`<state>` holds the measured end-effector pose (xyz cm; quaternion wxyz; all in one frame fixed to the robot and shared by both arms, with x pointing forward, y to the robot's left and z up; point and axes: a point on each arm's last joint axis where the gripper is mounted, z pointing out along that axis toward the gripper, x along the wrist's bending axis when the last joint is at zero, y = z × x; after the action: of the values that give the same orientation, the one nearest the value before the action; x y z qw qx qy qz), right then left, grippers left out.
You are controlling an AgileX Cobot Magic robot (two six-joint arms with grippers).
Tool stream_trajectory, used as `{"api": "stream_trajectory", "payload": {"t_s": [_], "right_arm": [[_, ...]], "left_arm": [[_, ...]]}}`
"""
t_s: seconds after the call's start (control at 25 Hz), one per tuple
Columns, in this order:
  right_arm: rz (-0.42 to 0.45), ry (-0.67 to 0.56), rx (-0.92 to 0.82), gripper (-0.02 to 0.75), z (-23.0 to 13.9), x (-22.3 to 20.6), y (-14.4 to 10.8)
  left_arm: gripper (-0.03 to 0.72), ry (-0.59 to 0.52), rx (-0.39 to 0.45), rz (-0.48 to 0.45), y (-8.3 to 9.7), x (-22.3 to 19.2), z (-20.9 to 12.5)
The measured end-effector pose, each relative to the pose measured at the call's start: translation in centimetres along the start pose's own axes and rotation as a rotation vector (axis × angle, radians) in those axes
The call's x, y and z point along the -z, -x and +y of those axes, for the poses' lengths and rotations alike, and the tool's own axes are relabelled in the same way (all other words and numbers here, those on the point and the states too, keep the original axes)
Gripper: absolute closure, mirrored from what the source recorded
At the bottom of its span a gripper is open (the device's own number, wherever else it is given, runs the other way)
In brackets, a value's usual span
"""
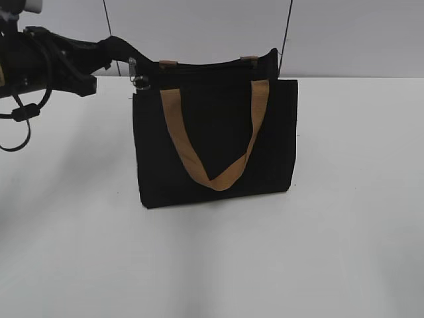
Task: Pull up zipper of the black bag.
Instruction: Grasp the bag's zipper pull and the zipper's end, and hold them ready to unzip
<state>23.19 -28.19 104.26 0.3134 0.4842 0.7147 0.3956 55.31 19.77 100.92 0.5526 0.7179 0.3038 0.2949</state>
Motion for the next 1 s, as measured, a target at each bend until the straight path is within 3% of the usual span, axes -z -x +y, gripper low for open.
{"api": "stream_trajectory", "payload": {"t_s": [0.28, 0.44, 0.56, 0.76, 1.0], "right_arm": [[0.014, 0.003, -0.008, 0.216, 0.1, 0.0, -0.1], [0.059, -0.095, -0.007, 0.216, 0.9, -1.4, 0.1], [0.145, -0.125, 0.018, 0.216, 2.7, -2.8, 0.0], [0.307, -0.031, 0.018, 0.216, 6.8, -6.1, -0.1], [0.48, -0.003, -0.001, 0.216, 9.0, -12.5, 0.2]], "left_arm": [[0.677, 0.031, 0.033, 0.012, 0.2, 0.8, 1.4], [0.677, 0.031, 0.056, -0.011, 0.9, 0.6, 1.5], [0.677, 0.031, 0.099, -0.029, 1.4, 0.4, 1.6], [0.677, 0.032, 0.158, -0.033, 1.5, 0.4, 1.7], [0.677, 0.043, 0.176, -0.005, 1.1, 0.5, 2.9]]}}
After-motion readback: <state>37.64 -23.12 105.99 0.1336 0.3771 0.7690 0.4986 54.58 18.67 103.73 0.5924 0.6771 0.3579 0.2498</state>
